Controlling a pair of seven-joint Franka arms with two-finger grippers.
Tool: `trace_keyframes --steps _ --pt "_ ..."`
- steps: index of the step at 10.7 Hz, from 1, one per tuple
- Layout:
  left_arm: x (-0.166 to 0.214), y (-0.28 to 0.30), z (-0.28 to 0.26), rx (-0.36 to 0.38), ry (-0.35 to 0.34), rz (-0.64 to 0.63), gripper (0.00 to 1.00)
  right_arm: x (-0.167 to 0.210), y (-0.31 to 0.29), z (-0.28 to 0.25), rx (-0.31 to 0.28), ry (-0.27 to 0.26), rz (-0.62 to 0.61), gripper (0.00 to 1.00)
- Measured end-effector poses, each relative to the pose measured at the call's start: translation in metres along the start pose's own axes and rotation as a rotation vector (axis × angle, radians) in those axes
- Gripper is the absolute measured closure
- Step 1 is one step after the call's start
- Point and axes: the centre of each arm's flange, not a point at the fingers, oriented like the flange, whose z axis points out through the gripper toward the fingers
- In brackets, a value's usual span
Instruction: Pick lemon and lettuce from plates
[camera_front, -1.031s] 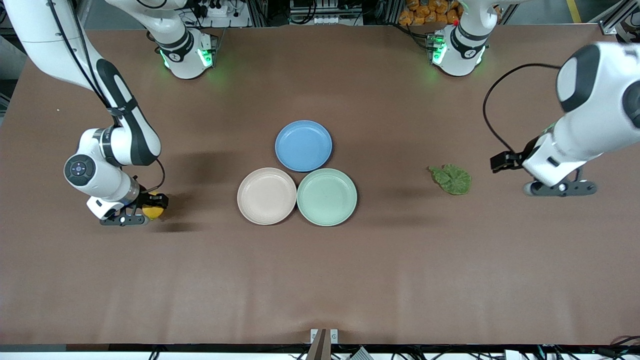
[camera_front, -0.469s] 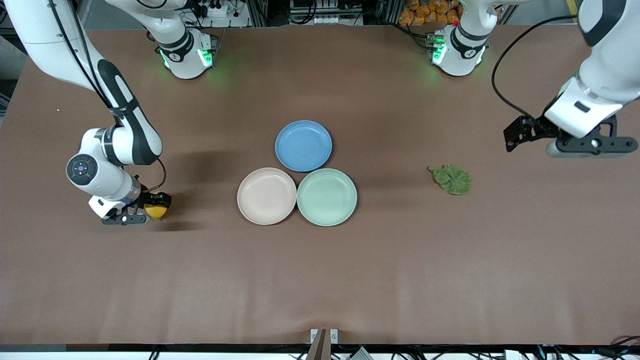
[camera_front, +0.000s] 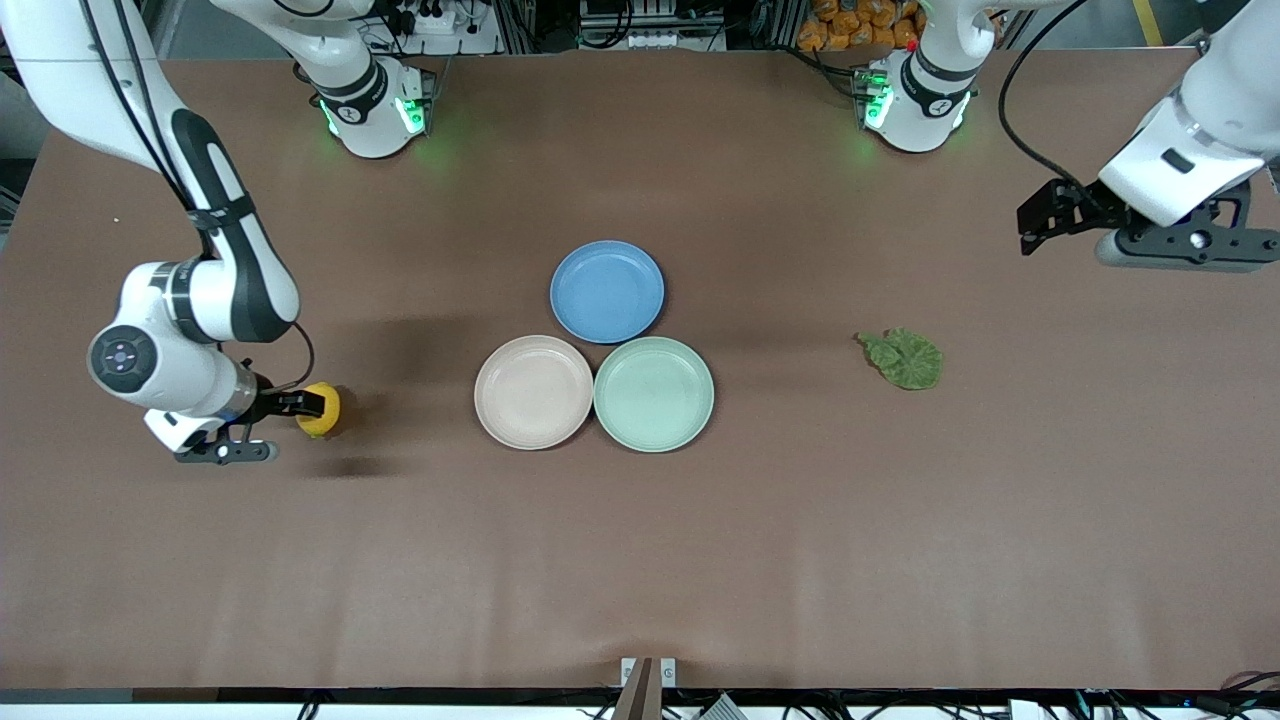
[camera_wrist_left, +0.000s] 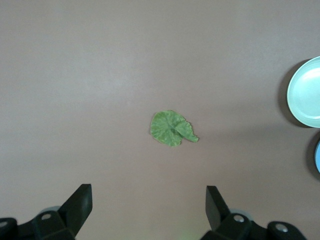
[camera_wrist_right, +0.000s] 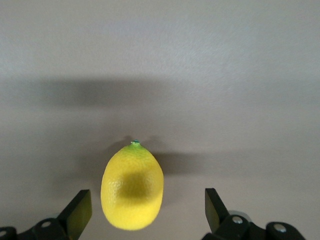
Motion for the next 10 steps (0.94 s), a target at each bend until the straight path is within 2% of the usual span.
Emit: trace_keyframes --steps 4,7,10 --pt "0.001 0.001 -0.014 -0.031 0.016 -0.003 0.0 0.022 0.009 -0.077 -0.011 -0.045 0.016 0.0" --pt "0.002 -0.01 -0.019 -0.043 0.027 -0.026 0.0 0.025 0.011 -0.128 -0.014 -0.101 0.022 0.0" --pt "0.002 -0.013 -0.02 -0.043 0.027 -0.03 0.0 0.013 0.012 -0.18 0.006 -0.086 0.035 0.0"
